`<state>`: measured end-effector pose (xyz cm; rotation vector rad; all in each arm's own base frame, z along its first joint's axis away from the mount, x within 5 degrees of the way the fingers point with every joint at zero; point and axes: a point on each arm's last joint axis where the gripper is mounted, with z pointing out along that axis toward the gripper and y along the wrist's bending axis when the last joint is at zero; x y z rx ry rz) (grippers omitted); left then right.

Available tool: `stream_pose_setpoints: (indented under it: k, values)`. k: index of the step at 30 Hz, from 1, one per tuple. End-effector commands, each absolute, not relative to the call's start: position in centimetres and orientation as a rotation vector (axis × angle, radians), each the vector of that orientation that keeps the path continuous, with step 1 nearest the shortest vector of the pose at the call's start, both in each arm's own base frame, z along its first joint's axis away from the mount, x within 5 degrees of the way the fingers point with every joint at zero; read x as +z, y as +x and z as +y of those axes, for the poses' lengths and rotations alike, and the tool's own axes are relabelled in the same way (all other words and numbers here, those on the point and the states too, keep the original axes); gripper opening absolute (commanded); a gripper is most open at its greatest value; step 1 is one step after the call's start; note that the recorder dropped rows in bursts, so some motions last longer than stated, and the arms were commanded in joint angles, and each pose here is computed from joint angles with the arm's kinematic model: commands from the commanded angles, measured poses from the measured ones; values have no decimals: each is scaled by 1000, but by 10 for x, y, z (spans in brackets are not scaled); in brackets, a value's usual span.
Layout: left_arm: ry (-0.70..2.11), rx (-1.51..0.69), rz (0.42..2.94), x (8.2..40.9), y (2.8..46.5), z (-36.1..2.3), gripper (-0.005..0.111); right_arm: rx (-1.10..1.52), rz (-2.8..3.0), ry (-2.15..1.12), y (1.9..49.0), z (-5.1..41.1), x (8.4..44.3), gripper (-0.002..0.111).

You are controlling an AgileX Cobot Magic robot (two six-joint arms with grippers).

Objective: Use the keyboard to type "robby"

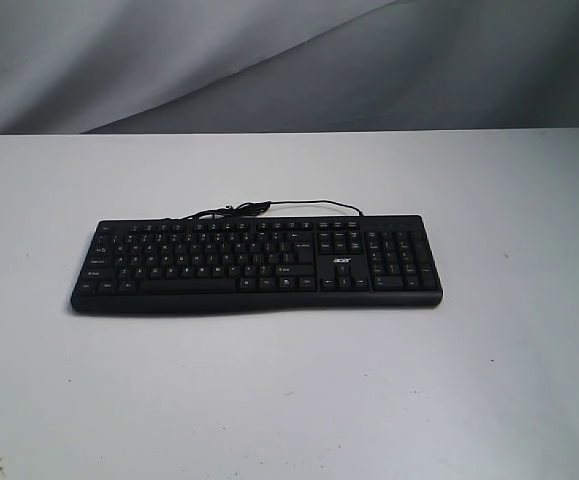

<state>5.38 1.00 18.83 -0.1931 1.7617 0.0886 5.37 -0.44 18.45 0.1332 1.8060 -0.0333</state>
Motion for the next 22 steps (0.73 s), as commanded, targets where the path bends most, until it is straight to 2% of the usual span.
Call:
stream_pose_setpoints:
  k: [1,22]
  values:
    - [-203,79,1758,187,54,10,1,-43,1810,137,54,-5,183,0]
    - [-203,79,1758,187,54,10,1,-43,1810,137,54,-5,183,0]
